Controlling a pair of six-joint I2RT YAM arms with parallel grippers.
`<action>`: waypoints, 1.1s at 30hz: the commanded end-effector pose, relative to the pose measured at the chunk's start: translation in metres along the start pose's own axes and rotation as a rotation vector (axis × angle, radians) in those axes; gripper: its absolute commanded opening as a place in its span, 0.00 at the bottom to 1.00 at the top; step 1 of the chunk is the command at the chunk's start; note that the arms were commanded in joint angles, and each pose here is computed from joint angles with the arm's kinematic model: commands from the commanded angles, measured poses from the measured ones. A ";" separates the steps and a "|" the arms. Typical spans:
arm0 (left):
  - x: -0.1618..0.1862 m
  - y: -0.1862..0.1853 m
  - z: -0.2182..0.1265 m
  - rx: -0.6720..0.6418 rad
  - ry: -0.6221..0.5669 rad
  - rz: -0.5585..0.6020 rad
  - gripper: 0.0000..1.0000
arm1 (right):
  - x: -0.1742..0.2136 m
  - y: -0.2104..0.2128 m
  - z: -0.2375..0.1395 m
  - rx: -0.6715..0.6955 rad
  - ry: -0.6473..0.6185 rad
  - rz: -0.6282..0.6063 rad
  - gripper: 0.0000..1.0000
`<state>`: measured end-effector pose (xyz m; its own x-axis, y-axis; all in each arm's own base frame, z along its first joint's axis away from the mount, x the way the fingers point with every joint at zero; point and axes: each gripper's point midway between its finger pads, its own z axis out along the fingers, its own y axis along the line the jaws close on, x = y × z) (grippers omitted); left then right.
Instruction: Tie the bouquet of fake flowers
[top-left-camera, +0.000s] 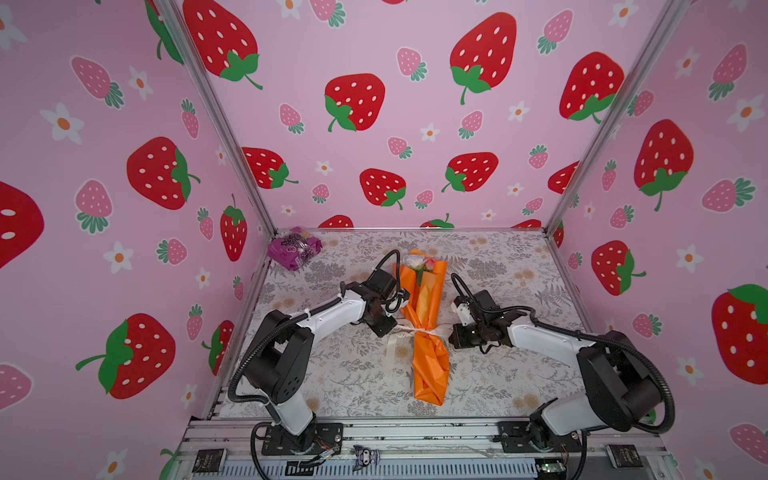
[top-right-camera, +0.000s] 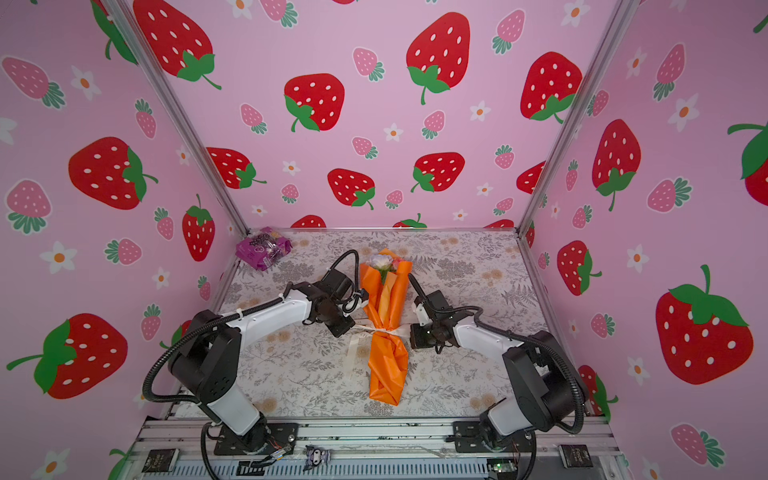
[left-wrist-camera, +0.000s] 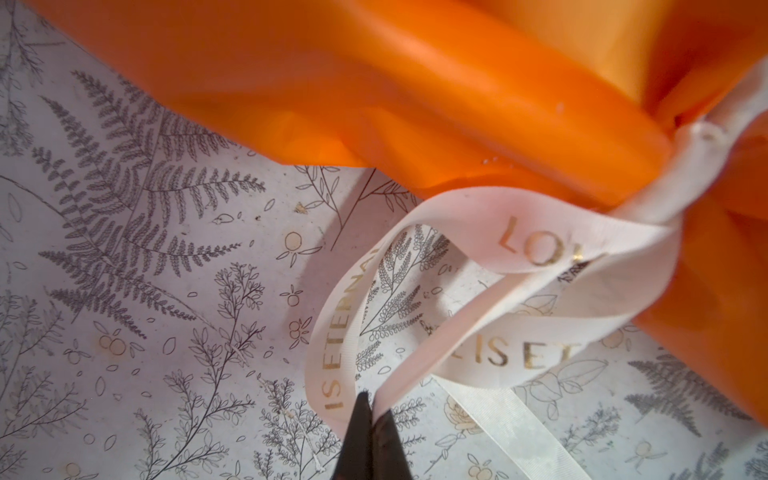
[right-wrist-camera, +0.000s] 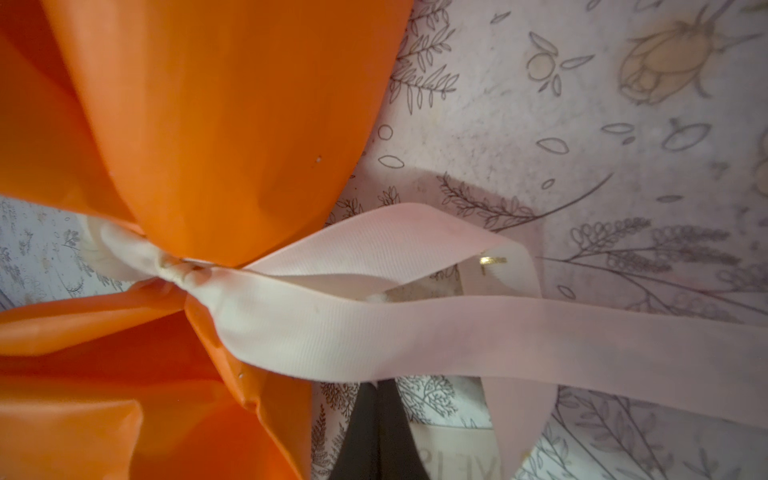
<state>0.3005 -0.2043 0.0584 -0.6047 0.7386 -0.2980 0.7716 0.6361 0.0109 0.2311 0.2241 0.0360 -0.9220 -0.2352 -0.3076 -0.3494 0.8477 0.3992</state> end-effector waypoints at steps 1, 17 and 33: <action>0.027 0.022 -0.008 -0.080 0.089 -0.046 0.00 | 0.022 -0.033 -0.008 0.144 0.073 0.050 0.00; -0.056 -0.008 -0.110 0.222 -0.516 -0.495 0.59 | -0.059 0.048 -0.084 -0.250 -0.321 0.019 0.46; -0.067 -0.079 -0.030 0.439 -0.243 -0.665 0.55 | -0.038 0.071 -0.013 -0.340 -0.142 0.043 0.51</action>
<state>0.2701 -0.2970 0.1079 -0.9234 0.1828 -0.3376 0.3594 0.7207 -0.5928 0.2363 0.2763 0.0862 -0.9175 -0.0966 -0.3859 -0.3507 0.6541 0.6702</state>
